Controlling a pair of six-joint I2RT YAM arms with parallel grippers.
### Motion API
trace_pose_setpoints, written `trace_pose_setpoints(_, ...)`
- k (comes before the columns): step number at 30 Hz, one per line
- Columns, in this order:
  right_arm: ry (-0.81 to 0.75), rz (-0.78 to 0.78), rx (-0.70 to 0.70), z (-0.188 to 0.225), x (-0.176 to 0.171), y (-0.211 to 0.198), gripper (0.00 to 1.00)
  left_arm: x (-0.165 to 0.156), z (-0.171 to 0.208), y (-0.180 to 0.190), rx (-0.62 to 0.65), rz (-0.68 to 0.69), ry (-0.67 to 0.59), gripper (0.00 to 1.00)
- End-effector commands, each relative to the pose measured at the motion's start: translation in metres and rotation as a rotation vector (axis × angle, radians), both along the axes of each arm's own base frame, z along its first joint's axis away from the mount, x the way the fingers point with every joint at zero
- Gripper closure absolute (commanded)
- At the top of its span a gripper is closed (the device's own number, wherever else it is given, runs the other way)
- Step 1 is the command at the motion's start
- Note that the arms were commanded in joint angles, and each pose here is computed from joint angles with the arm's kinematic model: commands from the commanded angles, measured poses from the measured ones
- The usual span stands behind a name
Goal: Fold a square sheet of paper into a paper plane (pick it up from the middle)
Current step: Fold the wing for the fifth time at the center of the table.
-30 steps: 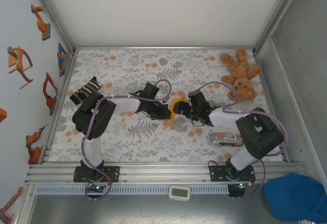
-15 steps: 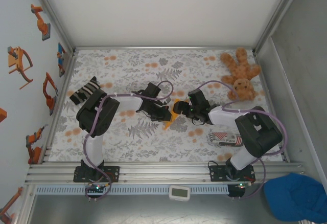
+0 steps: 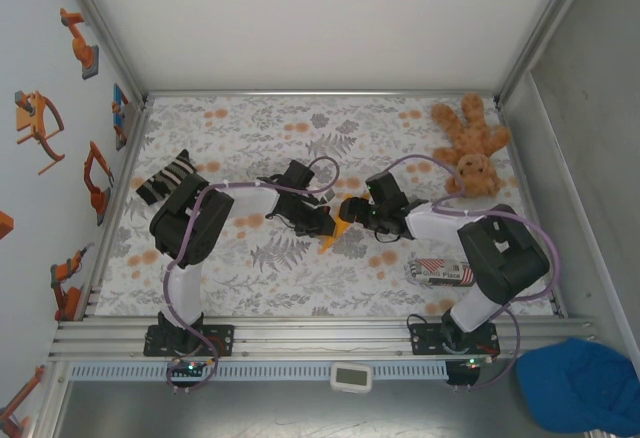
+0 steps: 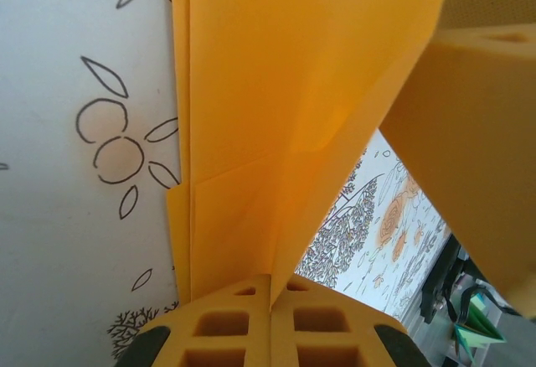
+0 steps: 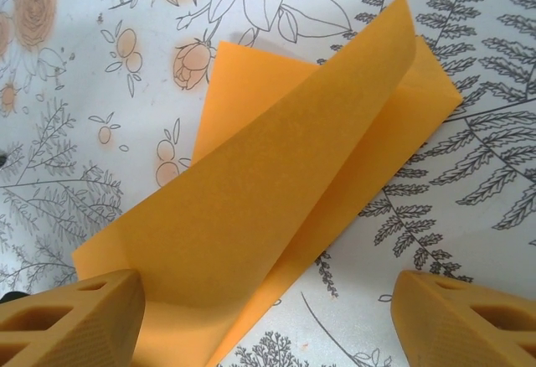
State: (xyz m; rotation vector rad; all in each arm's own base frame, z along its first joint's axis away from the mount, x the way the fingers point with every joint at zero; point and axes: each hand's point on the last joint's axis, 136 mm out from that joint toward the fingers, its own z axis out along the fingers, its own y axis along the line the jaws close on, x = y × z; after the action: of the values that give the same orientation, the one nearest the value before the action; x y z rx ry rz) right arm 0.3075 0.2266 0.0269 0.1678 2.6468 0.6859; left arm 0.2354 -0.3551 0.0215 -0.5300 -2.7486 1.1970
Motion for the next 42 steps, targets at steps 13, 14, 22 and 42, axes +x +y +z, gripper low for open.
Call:
trace_pose_setpoints(13,0.212,-0.063,-0.224,-0.066,-0.021,-0.031,0.33,0.0,0.005,0.0,-0.014,-0.014,0.007,0.93)
trace_pose_setpoints(14,0.219,-0.068,-0.232,-0.068,-0.022,-0.033,0.33,0.0,0.006,0.0,-0.018,-0.013,0.005,0.92)
trace_pose_setpoints(22,0.247,-0.083,-0.25,-0.074,-0.023,-0.035,0.35,0.004,0.019,0.001,-0.042,0.01,-0.04,0.81)
trace_pose_setpoints(42,0.271,-0.097,-0.257,-0.079,-0.025,-0.036,0.35,0.001,0.029,0.013,0.037,0.1,-0.452,0.69)
